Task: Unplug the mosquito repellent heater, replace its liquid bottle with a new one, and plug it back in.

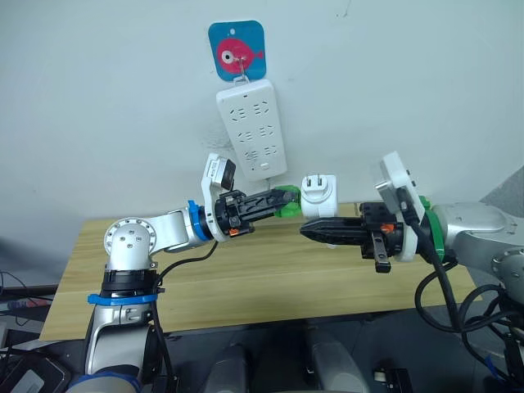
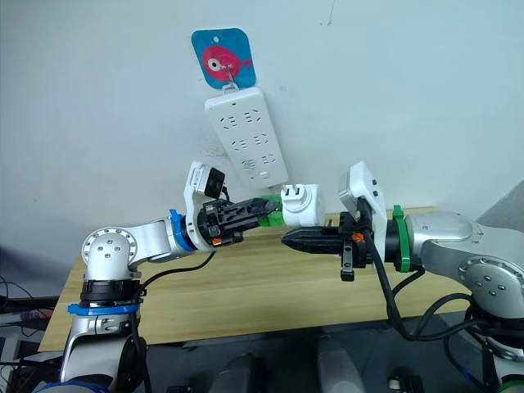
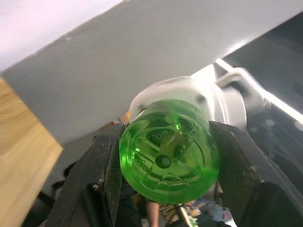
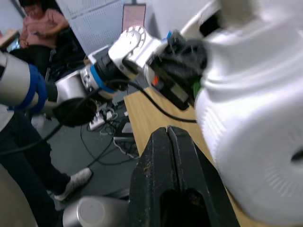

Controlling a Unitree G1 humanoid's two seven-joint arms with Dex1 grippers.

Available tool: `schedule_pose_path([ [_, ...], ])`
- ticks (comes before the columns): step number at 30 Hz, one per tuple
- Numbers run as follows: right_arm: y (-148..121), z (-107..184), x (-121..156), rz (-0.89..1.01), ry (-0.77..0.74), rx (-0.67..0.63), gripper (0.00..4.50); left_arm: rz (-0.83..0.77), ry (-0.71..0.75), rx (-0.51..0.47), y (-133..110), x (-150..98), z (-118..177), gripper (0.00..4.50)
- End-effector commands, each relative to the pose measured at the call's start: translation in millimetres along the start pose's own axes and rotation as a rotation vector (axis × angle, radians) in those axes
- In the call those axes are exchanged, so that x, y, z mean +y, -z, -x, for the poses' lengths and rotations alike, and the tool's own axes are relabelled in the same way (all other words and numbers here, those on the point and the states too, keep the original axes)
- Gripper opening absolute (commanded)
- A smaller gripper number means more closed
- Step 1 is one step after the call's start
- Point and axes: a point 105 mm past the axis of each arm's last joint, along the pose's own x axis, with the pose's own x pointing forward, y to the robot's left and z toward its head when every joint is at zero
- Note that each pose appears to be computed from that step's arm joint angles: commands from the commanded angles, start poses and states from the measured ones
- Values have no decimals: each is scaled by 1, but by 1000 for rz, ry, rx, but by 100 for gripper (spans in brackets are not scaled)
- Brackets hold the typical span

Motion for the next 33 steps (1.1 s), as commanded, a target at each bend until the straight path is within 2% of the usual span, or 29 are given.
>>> schedule_pose_path([
  [1, -20, 3, 2, 18, 29, -77, 0, -56, 20, 34, 3, -6, -2, 242],
  [9, -35, 7, -12, -9, 98, -121, 0, -105, 28, 102, 11, -7, 0, 242],
  [19, -21, 10, -30, 1, 136, -30, 0, -94, 99, 157, 15, -18, 2, 242],
  [33, -6, 4, -34, -95, 100, 2, 0, -43, 157, 136, 11, -27, 1, 242],
])
